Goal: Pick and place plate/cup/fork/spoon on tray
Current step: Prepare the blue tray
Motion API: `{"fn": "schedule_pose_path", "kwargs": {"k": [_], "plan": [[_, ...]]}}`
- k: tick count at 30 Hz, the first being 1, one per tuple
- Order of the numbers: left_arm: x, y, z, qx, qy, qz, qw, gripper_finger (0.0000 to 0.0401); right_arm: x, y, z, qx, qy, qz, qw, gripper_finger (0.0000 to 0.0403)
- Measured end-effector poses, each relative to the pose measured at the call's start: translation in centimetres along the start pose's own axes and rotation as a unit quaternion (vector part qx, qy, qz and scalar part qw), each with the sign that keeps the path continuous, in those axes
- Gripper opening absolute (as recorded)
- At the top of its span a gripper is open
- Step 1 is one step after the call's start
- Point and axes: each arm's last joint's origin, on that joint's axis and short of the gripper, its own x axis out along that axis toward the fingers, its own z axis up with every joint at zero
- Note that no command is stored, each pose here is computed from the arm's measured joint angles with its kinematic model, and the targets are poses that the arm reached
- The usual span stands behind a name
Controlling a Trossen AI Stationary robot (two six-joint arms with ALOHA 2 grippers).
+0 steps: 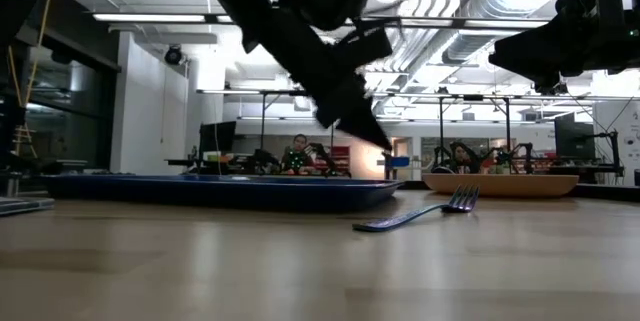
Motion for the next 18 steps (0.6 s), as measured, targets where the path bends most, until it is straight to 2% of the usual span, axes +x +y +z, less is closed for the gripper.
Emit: {"fn": "schedule_pose_path", "kwargs": {"k": [3,8,11,14,18], "plan": [[0.5,2.3,-1.1,-0.014,0.017,0.023,0.999,0.0,0.0,0.0,0.0,0.0,0.0,0.0,1.0,0.0165],[1.8,6.3,-4.4,-0.115,0.064,0.045,0.99,0.0,0.0,0.0,0.0,0.0,0.0,0.0,1.0,0.0165],[1.8,6.9,-5.3,-0.174,0.07,-0.011,0.982,0.0,0.0,0.0,0.0,0.0,0.0,0.0,1.0,0.0165],[1.4,6.2,-5.2,-0.169,0.082,-0.048,0.981,0.0,0.0,0.0,0.0,0.0,0.0,0.0,1.0,0.0165],[0.2,3.8,-4.2,-0.087,0.111,-0.088,0.986,0.0,0.0,0.0,0.0,0.0,0.0,0.0,1.0,0.0165]]}}
